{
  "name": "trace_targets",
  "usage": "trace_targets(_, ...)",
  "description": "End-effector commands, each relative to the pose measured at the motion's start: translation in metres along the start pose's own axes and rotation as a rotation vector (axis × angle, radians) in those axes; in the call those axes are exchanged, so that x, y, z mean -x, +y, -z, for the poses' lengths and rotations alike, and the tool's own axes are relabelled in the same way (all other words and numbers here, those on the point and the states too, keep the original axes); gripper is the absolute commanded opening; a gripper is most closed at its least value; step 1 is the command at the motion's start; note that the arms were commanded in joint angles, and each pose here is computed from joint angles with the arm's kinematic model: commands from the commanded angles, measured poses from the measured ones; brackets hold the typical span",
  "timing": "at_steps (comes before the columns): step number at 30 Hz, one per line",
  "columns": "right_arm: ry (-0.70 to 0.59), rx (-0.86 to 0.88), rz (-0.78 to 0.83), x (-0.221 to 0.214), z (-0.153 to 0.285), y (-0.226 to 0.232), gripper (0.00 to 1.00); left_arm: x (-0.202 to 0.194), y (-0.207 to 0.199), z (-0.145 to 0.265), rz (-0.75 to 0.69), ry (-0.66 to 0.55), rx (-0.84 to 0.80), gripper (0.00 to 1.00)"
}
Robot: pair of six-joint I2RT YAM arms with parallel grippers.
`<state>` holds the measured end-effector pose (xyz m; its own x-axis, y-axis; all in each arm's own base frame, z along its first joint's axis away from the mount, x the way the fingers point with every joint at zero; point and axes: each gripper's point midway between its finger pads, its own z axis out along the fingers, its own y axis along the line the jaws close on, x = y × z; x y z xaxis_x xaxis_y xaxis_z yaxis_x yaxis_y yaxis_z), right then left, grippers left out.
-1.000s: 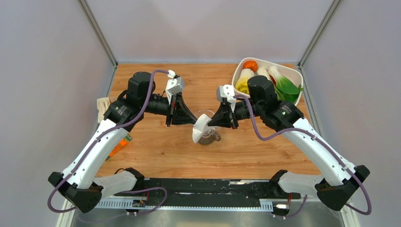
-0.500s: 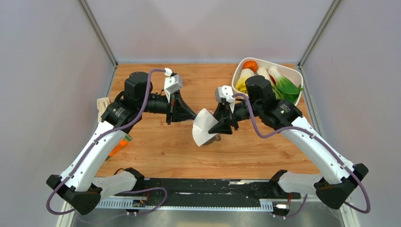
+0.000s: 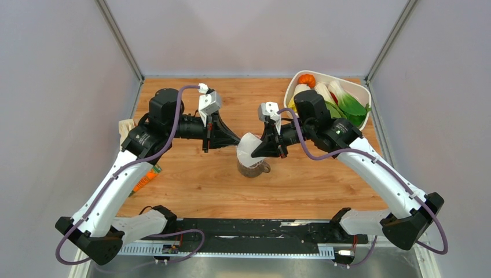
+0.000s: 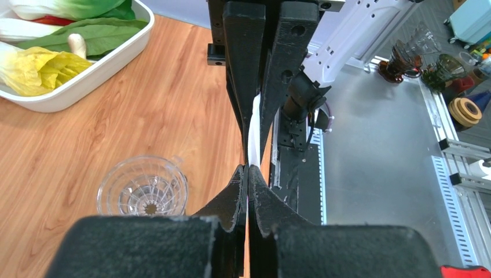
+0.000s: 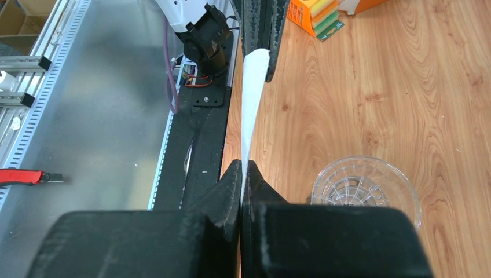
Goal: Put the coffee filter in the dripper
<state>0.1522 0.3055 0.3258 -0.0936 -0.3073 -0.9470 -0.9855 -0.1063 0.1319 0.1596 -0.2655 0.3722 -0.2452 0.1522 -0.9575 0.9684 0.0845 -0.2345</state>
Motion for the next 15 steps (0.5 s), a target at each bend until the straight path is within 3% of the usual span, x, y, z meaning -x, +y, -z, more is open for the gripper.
trace_targets(1,-0.048,0.026,0.066,0.0211,0.0012,0.005,0.0,0.0051,-0.0133,0.0044,-0.065,-0.011,-0.044,0.0)
trace_targets(7,-0.059,0.057,0.069,0.0251,-0.0003,0.0078,0.0,0.0051,-0.0128,0.0004,-0.082,0.01,-0.057,0.27)
trace_targets(15,-0.052,0.073,0.057,0.0195,-0.0023,0.0095,0.0,0.0103,-0.011,-0.0038,-0.081,-0.005,-0.058,0.43)
